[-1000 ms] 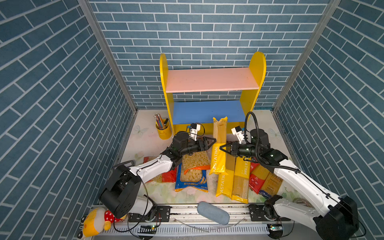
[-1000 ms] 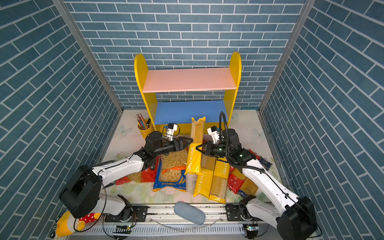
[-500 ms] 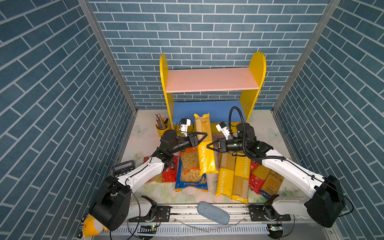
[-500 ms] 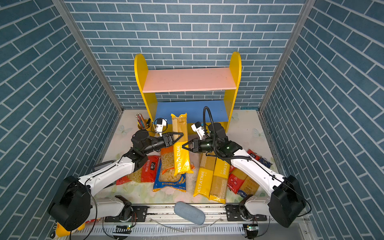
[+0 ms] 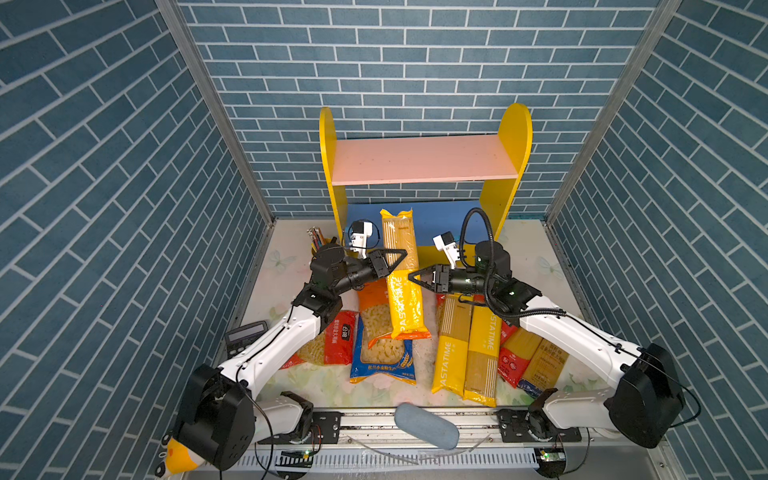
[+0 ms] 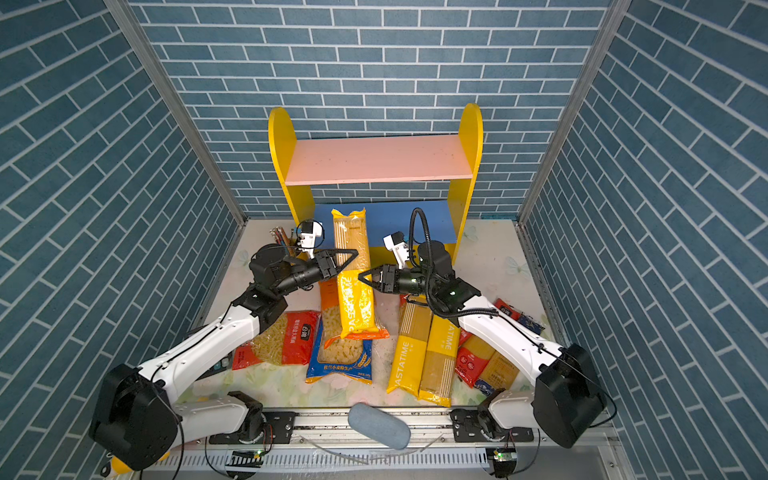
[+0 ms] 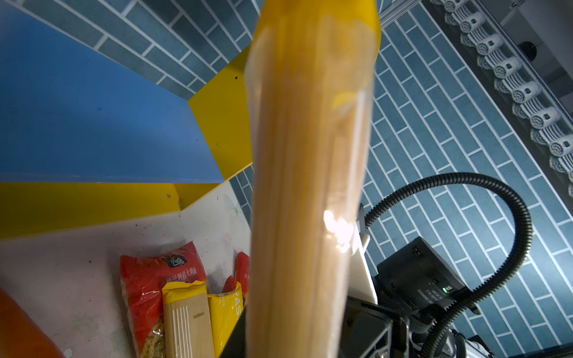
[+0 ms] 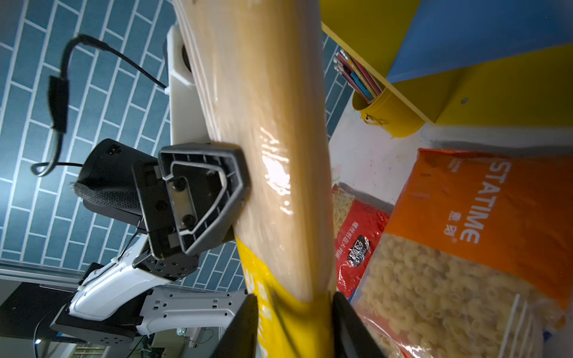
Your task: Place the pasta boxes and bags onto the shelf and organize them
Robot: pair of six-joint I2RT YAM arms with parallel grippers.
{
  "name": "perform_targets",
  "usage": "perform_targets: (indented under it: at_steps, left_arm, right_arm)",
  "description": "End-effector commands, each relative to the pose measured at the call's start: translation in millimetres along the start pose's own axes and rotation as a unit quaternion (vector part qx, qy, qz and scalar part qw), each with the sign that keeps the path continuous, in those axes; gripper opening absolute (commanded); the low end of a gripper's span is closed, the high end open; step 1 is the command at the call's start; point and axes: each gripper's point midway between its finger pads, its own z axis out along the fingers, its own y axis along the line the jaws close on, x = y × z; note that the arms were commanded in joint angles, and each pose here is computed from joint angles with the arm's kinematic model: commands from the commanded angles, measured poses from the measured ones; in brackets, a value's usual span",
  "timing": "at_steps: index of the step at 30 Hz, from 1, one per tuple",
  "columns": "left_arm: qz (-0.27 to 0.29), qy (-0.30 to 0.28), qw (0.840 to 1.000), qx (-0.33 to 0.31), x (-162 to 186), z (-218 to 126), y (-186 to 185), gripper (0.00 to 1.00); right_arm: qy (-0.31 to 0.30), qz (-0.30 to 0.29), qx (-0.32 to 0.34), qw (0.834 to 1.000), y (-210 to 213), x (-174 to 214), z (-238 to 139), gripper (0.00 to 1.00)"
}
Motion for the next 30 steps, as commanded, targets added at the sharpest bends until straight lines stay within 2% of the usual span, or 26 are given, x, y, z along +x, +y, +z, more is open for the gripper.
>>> perform_targets:
  at_steps: [1,6,10,13,19,23,27,28,30]
  left_arm:
    - [0.02,-0.055,0.997,0.049,-41,-13,-47,0.03]
    - [0.024,-0.092,0.992,0.082,-83,-26,-80,0.03]
    - [0.039,-0.094,0.989,0.109,-100,-28,-107,0.06]
    - [0.046,-0.098,0.987,0.121,-109,-28,-119,0.07]
    - [0.045,-0.096,0.988,0.11,-120,-23,-118,0.08]
    - [0.045,-0.102,0.989,0.097,-137,-22,-115,0.1]
    - [0.038,-0.112,0.99,0.077,-161,-25,-108,0.21]
    - [0.037,-0.113,0.99,0.076,-166,-26,-107,0.28]
    - [0.034,-0.122,0.99,0.064,-176,-32,-104,0.48]
  right_arm:
    - [-0.044,-0.019,-0.034,0.998,21,-12,-8,0.51]
    - [-0.031,-0.009,-0.027,0.999,7,5,-8,0.79]
    - [-0.024,-0.005,-0.047,0.999,12,13,-1,0.79]
    - [-0.038,-0.011,-0.08,0.996,26,7,3,0.72]
    - [-0.084,-0.035,-0.145,0.985,70,-26,-1,0.56]
    - [-0.095,-0.039,-0.169,0.98,89,-43,2,0.32]
    - [-0.123,-0.05,-0.178,0.975,108,-69,3,0.16]
    - [-0.129,-0.052,-0.18,0.974,114,-76,4,0.14]
    - [-0.146,-0.058,-0.184,0.97,126,-95,7,0.09]
